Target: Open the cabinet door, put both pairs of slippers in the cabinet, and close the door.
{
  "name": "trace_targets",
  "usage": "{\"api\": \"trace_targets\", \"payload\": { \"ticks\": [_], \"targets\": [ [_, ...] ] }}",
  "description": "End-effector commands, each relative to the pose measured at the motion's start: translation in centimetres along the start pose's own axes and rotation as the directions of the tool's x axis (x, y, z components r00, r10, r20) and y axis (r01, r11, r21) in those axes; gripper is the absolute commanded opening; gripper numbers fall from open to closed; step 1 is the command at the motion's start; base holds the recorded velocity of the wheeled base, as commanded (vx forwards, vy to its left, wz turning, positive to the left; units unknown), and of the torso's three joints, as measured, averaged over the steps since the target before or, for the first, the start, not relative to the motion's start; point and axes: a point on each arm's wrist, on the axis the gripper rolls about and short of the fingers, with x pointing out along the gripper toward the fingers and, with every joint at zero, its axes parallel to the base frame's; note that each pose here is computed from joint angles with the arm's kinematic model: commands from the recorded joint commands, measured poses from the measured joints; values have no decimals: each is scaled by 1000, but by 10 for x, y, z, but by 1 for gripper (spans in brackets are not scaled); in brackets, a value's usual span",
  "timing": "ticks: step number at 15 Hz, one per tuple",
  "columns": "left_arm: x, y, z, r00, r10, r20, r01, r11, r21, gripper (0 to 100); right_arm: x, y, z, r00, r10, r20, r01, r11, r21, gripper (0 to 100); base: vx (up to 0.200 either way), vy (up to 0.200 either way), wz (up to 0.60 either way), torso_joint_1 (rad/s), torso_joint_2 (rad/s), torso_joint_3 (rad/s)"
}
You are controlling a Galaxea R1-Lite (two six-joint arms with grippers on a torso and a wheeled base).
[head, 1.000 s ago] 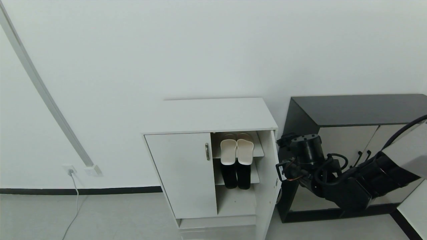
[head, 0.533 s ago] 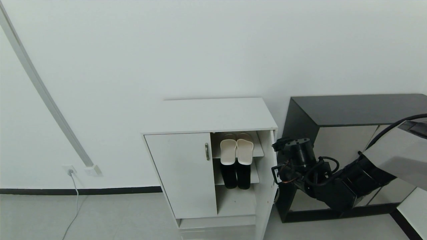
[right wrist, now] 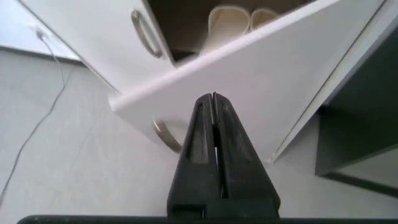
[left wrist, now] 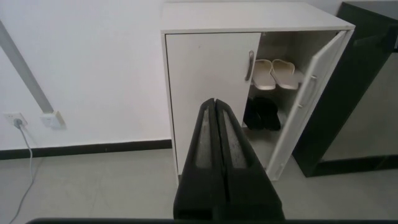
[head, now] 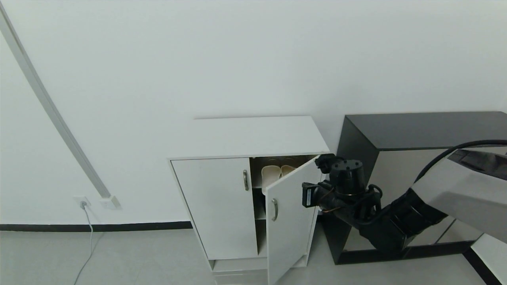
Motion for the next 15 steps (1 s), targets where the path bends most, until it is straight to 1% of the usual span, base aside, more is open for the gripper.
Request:
{"api": "trace_targets", "payload": {
  "ticks": [1, 6, 8, 13, 15],
  "targets": [
    [0, 0, 0, 1000, -1, 0, 1, 1000, 0, 0, -2, -3, -10, 1000, -4, -19, 4, 1000, -3, 0, 0, 0, 0, 0, 0, 0],
    [0, 0, 0, 1000, -1, 0, 1, 1000, 0, 0, -14, 2, -12, 999, 28, 27, -28, 1000, -4, 0, 0, 0, 0, 0, 0, 0],
    [0, 0, 0, 1000, -1, 0, 1, 1000, 0, 0, -33, 12, -13, 996, 72, 49, -71, 997, -10, 0, 0, 0, 0, 0, 0, 0],
    [0, 0, 0, 1000, -1, 0, 1, 1000, 0, 0, -63, 28, -27, 990, 139, 31, -138, 990, -32, 0, 0, 0, 0, 0, 0, 0],
    [0, 0, 0, 1000, -1, 0, 1, 1000, 0, 0, -74, 33, -41, 986, 165, 10, -165, 985, -41, 0, 0, 0, 0, 0, 0, 0]
  ]
}}
